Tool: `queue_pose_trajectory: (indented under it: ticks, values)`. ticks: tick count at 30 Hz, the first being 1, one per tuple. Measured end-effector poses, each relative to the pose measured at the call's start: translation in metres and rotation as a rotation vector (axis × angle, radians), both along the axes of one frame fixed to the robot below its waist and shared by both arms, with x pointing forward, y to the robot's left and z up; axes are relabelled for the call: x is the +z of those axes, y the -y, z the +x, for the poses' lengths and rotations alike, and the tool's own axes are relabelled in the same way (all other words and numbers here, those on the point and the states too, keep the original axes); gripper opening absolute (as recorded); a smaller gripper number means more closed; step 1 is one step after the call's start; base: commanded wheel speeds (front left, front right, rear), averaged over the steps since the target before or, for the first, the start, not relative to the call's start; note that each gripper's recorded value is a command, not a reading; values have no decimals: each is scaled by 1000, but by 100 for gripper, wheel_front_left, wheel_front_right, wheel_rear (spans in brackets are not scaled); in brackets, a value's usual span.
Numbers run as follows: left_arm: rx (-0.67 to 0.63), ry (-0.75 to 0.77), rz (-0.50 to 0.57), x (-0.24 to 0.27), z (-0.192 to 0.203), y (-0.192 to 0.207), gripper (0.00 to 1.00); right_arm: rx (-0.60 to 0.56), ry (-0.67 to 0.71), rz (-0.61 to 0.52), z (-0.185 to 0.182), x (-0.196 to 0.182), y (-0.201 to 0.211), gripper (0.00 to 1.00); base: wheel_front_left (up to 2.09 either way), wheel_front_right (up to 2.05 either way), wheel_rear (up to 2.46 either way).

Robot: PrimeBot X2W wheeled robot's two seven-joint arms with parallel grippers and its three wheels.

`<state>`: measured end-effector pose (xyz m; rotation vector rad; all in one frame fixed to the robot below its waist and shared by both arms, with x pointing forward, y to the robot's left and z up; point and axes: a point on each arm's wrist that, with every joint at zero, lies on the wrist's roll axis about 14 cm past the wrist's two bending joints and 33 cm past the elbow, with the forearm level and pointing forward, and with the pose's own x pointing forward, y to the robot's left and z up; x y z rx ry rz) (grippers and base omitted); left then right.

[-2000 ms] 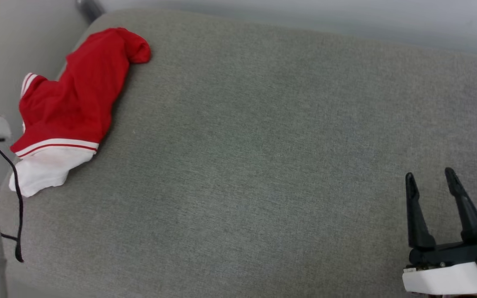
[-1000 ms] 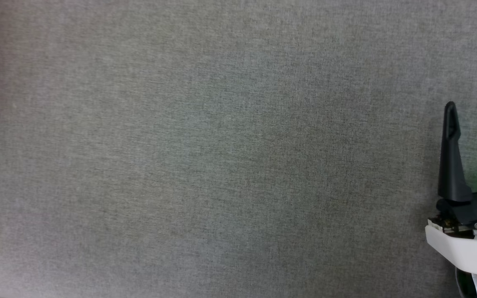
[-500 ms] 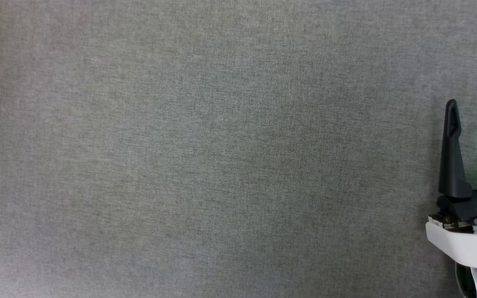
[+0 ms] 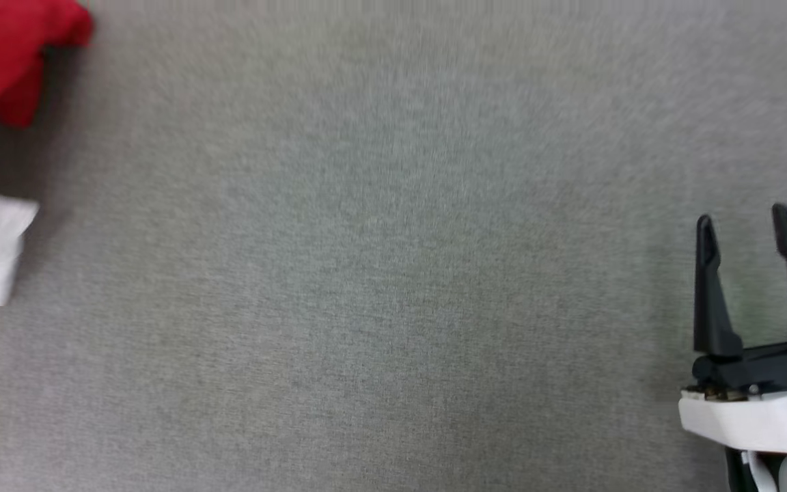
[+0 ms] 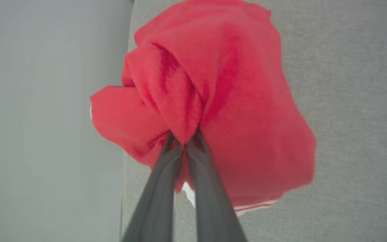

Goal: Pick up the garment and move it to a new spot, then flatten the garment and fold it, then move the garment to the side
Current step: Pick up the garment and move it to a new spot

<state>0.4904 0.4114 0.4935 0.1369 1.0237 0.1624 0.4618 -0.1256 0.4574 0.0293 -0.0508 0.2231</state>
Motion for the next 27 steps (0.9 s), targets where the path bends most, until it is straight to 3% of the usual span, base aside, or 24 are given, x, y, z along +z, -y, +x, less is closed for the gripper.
queue_pose_trajectory:
  ticks: [10, 17, 27]
  values:
    - [-300, 203, 77, 111, 16, 86, 0, -25, 59, 23, -36, 43, 10, 100, 0, 0, 0]
    - [-596, 307, 56, 153, 31, 199, 0, -95, 75, 24, -64, 57, 35, 100, 0, 0, 0]
    - [-1000, 362, -53, 159, 24, 357, 0, -240, 84, -2, -102, 67, 81, 100, 0, 0, 0]
